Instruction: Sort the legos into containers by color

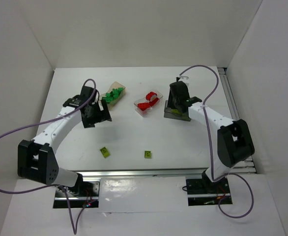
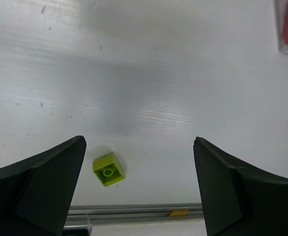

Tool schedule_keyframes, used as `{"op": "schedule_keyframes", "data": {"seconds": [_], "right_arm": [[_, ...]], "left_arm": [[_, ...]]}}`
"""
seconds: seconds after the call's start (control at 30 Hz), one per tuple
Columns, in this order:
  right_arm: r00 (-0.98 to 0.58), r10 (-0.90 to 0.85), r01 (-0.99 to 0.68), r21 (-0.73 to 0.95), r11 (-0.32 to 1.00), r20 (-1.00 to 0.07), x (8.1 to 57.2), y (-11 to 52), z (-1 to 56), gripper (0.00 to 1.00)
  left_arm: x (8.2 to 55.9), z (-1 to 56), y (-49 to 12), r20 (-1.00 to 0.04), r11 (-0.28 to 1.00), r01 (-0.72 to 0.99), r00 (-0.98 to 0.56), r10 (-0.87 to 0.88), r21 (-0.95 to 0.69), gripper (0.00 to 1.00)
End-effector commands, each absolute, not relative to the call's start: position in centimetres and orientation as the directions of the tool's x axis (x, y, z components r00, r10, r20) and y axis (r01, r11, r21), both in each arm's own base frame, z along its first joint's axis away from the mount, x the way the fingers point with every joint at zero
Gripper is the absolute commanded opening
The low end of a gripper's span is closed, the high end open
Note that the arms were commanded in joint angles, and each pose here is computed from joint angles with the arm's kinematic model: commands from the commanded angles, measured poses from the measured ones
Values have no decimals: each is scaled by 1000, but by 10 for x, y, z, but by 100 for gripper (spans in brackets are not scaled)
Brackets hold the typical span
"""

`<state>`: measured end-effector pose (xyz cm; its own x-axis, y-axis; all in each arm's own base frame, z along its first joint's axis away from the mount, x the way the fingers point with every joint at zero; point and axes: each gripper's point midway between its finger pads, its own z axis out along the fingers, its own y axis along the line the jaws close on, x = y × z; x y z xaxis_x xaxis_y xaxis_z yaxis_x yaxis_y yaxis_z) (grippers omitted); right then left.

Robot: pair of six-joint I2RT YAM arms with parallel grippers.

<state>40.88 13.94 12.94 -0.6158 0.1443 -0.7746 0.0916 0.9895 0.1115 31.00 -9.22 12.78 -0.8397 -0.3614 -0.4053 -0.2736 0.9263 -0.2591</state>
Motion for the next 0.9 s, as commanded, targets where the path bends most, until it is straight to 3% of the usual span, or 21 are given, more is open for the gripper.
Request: {"op": "schedule_keyframes", "data": {"seconds": [0.0, 0.07, 0.13, 0.17, 0.2, 0.33, 0.5, 0.7, 0.87], "right_arm": [[-595, 176, 133, 121, 984, -784, 427, 137, 127, 34], [-606, 188, 149, 121, 981, -773, 435, 130, 120, 44], [-599, 184, 134, 129, 983, -779, 441, 134, 123, 65], [-599, 184, 134, 129, 983, -779, 441, 134, 123, 81], [-599, 184, 134, 129, 983, -779, 441, 134, 123, 85], [-586, 154, 98, 119, 988, -796, 427, 146, 140, 88], [-625, 109, -38, 169, 985, -773, 362, 186, 145, 88], [-780, 25, -182, 265, 947, -625, 252, 244, 109, 93], [-841, -36, -212, 269, 939, -539, 200, 269, 82, 98]], "left_arm": [[284, 118, -86, -376, 910, -333, -833, -406, -246, 100], [272, 109, -85, -351, 900, -366, -832, -431, -237, 100], [254, 94, -86, -313, 900, -382, -846, -431, -208, 100], [250, 93, -86, -306, 890, -403, -838, -453, -214, 100], [242, 86, -87, -290, 889, -408, -843, -454, -207, 100], [219, 70, -93, -238, 880, -442, -848, -474, -176, 100], [206, 61, -98, -220, 863, -474, -836, -503, -173, 94], [195, 47, -102, -184, 865, -481, -846, -500, -139, 91], [193, 44, -103, -183, 870, -473, -851, -492, -138, 92]]}}
